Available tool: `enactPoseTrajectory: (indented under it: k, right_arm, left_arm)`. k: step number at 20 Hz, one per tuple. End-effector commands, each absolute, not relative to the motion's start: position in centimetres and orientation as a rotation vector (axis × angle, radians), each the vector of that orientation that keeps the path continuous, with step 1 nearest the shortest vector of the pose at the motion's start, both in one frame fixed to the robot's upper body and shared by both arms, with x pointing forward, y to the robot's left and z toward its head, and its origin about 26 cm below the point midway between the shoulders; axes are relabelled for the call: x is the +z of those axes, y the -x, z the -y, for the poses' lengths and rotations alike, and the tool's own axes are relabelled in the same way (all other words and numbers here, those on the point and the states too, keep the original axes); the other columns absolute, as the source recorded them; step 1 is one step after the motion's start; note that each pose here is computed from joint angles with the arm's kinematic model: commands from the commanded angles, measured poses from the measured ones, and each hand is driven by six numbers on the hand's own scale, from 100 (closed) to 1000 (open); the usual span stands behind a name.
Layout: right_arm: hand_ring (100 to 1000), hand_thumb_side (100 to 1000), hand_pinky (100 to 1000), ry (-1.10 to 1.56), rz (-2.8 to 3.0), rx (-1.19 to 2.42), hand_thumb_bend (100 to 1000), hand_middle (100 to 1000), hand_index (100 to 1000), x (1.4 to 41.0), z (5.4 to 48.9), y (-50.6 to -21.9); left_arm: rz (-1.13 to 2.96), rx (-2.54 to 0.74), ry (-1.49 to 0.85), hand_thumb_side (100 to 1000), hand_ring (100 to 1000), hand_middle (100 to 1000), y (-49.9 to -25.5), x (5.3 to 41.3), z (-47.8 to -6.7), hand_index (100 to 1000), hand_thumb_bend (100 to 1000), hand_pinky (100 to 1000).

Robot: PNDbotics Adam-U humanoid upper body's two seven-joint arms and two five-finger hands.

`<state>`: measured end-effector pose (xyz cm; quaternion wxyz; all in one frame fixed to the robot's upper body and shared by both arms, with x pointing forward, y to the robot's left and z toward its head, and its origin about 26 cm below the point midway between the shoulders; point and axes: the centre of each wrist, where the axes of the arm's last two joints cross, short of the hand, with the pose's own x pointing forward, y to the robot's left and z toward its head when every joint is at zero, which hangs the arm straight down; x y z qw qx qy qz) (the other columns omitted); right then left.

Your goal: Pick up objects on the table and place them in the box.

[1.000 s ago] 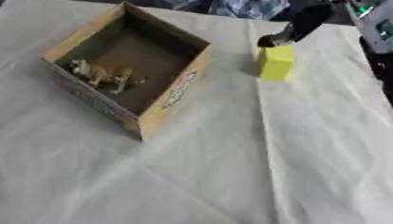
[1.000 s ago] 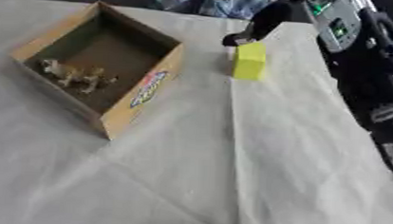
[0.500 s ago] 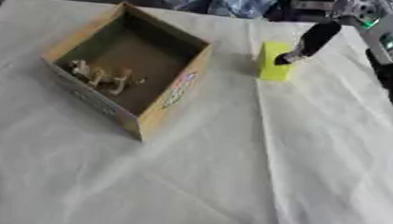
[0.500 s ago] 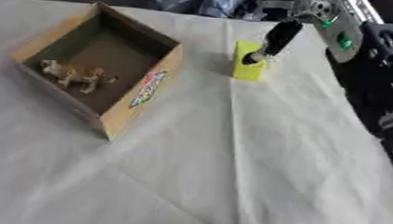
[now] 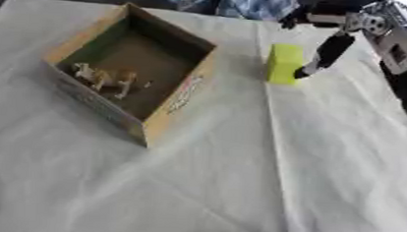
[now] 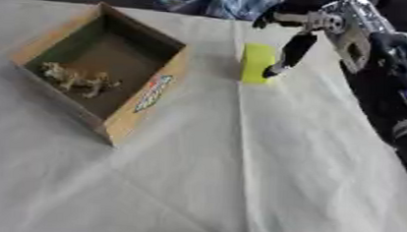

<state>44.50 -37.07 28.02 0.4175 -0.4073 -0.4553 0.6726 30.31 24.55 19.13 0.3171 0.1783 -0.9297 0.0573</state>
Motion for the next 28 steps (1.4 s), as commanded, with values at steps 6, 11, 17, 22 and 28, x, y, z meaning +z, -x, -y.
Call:
enactPoseTrajectory:
  k: [6,11,17,22,28]
  right_arm:
    - [942,398,987,1.093,1.119,1.660,642,852,948,29.3,37.3,-45.1]
    - [953,400,992,1.129,1.051,1.638,676,851,940,29.0,37.6,-45.8]
    - [950,412,989,1.141,1.024,1.607,647,845,942,28.4,38.1,-46.2]
    - [943,431,981,1.113,1.022,1.595,610,831,948,28.0,37.9,-46.7]
    - [913,445,949,1.081,1.061,1.578,516,735,889,28.0,37.5,-46.9]
  left_arm:
    - [2.468,0.142,-0.473,982,923,1000,-30.1,19.7,-24.6,645,274,600]
    - [2.468,0.145,-0.470,979,924,1000,-30.1,19.7,-24.6,644,266,599]
    - [2.468,0.148,-0.461,990,926,1000,-30.1,19.7,-24.5,644,270,599]
    - [2.468,0.145,-0.450,993,928,1000,-30.1,19.7,-24.3,644,267,599]
    - [2.463,0.140,-0.444,995,930,1000,-30.1,19.6,-24.2,644,266,599]
